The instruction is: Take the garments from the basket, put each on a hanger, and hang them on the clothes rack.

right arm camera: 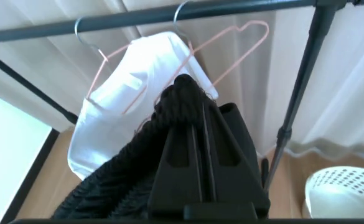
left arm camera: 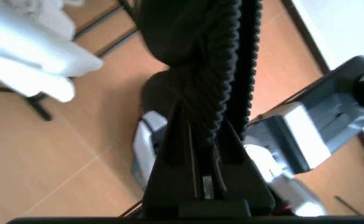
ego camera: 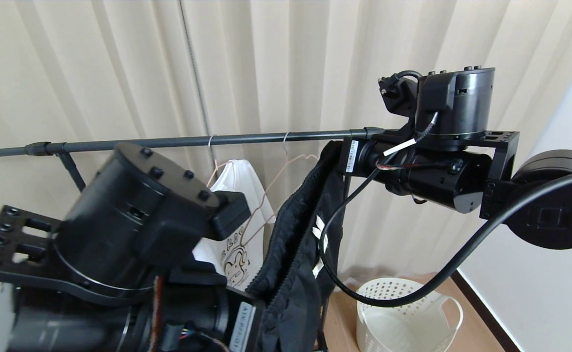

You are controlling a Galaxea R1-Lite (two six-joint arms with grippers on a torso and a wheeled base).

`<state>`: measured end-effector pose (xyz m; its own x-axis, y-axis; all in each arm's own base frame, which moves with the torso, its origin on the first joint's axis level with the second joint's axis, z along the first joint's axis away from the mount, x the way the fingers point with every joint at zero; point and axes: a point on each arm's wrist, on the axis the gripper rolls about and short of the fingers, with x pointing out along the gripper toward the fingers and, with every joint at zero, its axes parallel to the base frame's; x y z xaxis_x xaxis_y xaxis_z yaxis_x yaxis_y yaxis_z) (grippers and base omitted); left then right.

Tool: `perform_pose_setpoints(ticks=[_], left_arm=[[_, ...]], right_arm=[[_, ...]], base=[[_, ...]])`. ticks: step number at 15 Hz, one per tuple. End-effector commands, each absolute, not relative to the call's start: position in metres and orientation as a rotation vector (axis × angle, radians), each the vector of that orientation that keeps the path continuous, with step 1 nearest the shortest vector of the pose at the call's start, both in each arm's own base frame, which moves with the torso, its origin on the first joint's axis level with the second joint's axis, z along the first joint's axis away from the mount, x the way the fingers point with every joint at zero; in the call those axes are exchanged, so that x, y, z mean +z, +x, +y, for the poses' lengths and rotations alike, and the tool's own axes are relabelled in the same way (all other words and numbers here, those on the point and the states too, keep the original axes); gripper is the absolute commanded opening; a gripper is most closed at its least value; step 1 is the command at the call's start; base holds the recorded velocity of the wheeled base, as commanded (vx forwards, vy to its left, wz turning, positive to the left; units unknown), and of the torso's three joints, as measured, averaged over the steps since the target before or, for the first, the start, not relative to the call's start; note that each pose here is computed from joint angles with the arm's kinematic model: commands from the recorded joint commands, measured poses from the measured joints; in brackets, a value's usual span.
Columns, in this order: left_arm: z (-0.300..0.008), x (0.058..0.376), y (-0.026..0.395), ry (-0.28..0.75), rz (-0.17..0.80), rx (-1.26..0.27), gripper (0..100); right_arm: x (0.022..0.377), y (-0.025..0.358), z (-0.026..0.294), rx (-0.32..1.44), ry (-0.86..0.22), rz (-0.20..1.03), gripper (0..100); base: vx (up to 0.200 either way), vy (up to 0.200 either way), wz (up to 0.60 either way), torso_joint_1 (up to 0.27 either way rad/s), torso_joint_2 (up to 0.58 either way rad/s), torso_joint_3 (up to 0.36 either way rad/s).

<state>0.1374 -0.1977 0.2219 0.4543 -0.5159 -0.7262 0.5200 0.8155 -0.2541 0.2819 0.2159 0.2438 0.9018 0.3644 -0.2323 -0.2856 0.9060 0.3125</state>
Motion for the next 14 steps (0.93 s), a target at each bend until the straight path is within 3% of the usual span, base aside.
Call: perform_pose_setpoints(ticks=[1,2,4,14], left_arm=[[-0.23,0.208,0.141,0.009,0.928,-0.663,0],[-0.252,0.209,0.141,-0.011,0.93,-0.683,0],[-0.267,0.21,0.138,-0.03,0.931,-0.691,0],[-0.268,0.209,0.143,-0.018,0.871,-0.597,0]], right_arm=[[0.237,0.285,0.223,0.346,0.277,0.308,0],[0.232,0.29,0.227,0.34,0.291,0.322,0],[0.231,0.289,0.229,0.339,0.29,0.321,0],[0.233,0.287,0.224,0.313,0.282,0.319,0]], base=[[0.0,0.0,0.0,0.0,0.0,0.0],[0.0,0.0,0.0,0.0,0.0,0.0],[0.0,0.0,0.0,0.0,0.0,0.0],[0.0,0.0,0.0,0.0,0.0,0.0]])
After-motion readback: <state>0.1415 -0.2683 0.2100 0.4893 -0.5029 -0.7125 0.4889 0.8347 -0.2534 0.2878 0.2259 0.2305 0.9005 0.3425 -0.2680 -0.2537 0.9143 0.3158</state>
